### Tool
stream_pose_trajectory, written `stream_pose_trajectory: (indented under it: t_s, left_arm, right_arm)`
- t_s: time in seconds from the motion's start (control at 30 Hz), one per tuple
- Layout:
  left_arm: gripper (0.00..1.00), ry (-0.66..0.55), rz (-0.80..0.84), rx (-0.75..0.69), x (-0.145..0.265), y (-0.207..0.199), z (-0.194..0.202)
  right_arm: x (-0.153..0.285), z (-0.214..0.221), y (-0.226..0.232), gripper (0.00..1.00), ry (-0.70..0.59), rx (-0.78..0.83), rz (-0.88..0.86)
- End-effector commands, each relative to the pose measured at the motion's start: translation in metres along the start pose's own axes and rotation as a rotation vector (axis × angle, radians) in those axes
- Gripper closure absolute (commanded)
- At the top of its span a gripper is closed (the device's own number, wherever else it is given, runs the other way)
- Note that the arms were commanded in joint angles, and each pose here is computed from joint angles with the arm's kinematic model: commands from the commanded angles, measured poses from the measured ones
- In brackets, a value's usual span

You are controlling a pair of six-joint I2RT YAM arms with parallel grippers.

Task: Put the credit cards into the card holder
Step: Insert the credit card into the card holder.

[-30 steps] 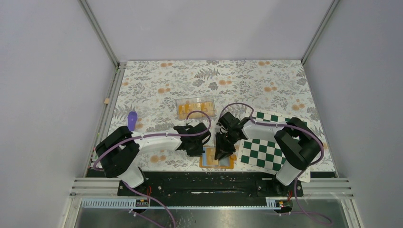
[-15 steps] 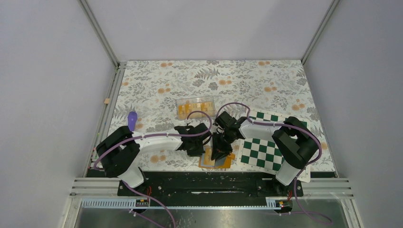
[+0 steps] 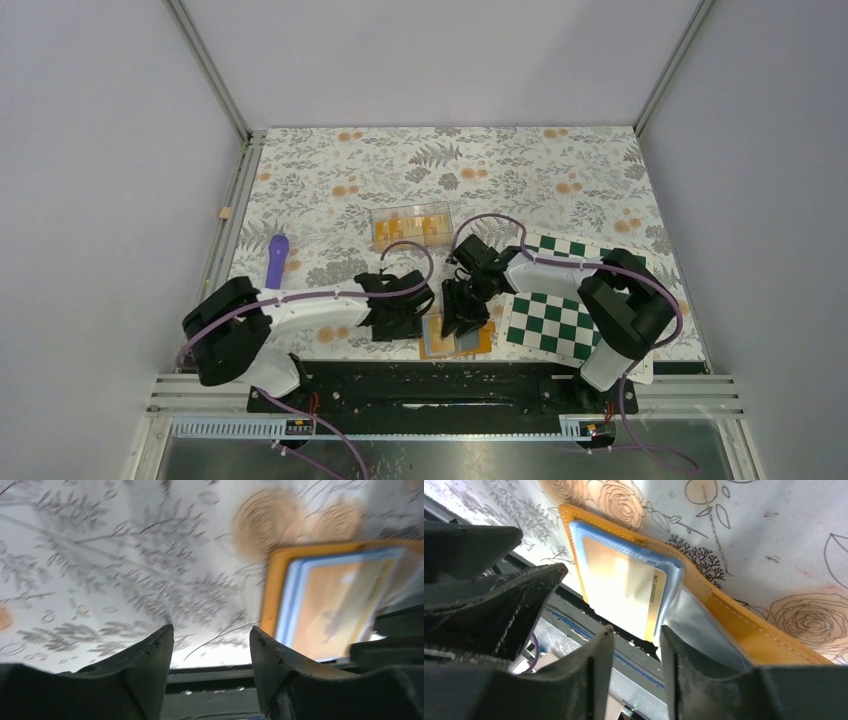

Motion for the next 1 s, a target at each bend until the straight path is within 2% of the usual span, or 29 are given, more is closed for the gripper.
stream_pose_trajectory:
  t_s: [0.0, 0.13, 0.3, 0.43, 0.67, 0.87, 0.97]
  left_arm:
    - [0.41, 0.007, -0.046, -0.034, 0.006, 0.034, 0.013]
    - [0.40, 0.027, 0.249, -0.035, 0.015, 0.012, 0.018]
    - [0.40, 0.033, 0.568, 0.003, 0.031, -0.008, 0.023]
    - [0.41, 0.031, 0.742, 0.049, 0.038, -0.017, 0.023]
    - [0.46, 0.051, 0.849, 0.111, 0.035, -0.025, 0.019]
    - [0.49, 0.055, 0.850, 0.121, 0.031, -0.032, 0.014]
    - [0.50, 0.059, 0.794, 0.131, 0.023, -0.030, 0.013]
  right_arm:
    - [0.016, 0.002, 0.005, 0.58, -0.064, 0.082, 0.022]
    - [0.019, 0.005, 0.004, 0.65, -0.072, 0.087, 0.014]
    - [0.016, 0.009, -0.002, 0.80, -0.060, 0.088, 0.027]
    - [0.008, 0.012, -0.011, 0.91, -0.041, 0.078, 0.036]
    - [-0.002, 0.012, -0.021, 0.97, -0.021, 0.058, 0.039]
    - [-0.007, 0.013, -0.026, 1.00, -0.003, 0.045, 0.044]
    - [-0.009, 0.014, -0.027, 1.00, 0.001, 0.043, 0.042]
Point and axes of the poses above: each gripper's point midway between its finger pads, its own x axis back along the fingers, its own y axis along the line the jaws close on, z = x × y, the point moved 7 cm from there along x, back along the fingers, and after that the axes turned 5 degrees about x, right-handed, at the moved point
